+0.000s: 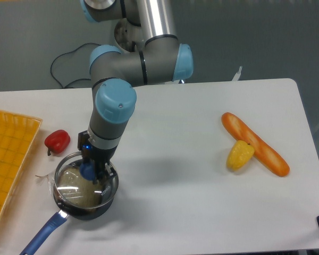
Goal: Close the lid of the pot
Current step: 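Lower the glass lid down onto the rim of the pan, then press and adjust the lid by its knob to seat it on the pan, then open the gripper and lift it up away from the lid knob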
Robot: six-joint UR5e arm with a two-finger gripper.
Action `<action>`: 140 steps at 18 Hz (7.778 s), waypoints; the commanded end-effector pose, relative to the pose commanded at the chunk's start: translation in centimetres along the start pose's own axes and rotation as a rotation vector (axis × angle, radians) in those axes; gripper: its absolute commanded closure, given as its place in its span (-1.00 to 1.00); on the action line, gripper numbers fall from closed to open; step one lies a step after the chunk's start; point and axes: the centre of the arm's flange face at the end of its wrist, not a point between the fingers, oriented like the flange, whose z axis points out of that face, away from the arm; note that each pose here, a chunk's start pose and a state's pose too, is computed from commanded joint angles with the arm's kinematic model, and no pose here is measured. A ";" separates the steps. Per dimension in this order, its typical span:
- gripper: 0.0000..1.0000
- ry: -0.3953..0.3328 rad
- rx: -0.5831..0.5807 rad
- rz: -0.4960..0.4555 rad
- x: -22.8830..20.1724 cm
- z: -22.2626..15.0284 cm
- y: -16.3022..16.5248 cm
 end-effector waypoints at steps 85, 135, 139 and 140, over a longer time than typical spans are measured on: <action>-0.02 0.077 -0.027 0.009 0.5 5.6 -1.0; -1.00 0.078 -0.036 0.033 0.1 6.8 -0.8; -1.00 0.062 -0.030 0.038 0.0 5.8 -0.9; -1.00 0.050 -0.026 0.042 0.0 5.1 -1.1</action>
